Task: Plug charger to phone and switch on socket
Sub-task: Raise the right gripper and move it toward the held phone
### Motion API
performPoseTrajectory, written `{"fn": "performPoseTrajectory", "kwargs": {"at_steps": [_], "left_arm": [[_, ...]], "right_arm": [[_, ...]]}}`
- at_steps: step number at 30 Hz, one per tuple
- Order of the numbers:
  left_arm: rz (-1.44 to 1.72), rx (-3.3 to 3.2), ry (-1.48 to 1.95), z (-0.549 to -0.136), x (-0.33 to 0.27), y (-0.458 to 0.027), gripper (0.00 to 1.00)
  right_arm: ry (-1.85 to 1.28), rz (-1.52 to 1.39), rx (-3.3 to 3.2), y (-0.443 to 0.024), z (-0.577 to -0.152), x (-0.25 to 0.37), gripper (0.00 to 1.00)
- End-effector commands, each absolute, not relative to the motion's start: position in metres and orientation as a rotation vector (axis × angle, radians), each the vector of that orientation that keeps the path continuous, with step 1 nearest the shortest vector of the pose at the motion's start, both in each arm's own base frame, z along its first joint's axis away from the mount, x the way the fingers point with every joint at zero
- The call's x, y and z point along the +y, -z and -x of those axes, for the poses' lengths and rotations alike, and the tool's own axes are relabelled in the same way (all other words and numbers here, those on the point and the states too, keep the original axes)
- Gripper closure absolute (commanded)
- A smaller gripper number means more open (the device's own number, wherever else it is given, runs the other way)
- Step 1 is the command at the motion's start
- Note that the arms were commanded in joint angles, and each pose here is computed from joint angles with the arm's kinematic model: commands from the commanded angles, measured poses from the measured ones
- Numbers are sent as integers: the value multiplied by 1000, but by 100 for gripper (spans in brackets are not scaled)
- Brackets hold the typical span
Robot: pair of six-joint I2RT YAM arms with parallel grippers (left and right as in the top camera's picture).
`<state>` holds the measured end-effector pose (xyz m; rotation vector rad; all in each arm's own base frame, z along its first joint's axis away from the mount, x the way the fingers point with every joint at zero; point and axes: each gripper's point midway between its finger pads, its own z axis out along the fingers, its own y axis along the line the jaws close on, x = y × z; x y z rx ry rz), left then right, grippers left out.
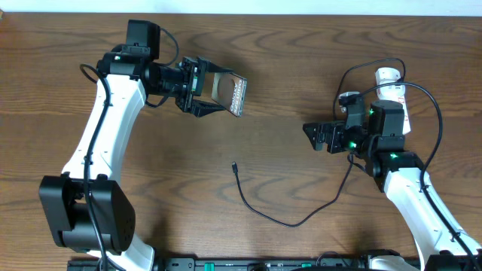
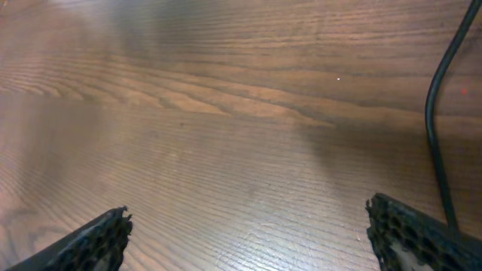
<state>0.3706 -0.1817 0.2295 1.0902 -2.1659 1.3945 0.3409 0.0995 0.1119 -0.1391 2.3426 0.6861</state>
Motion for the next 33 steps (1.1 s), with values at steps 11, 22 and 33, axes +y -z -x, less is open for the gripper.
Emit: {"fn": "performPoseTrajectory", "kwargs": {"at_steps": [11, 22, 33], "left_arm": [[-1021, -2270, -1596, -396, -170, -255, 93], [-902, -2554, -1604, -408, -154, -242, 93], [-1089, -2940, -1236, -428, -88, -200, 93]], "right_arm": [[-633, 154, 2429, -135, -351, 141, 11], [-664, 189, 2582, -114, -374, 200, 19], [-654, 184, 2667, -71, -366, 240, 30]]}}
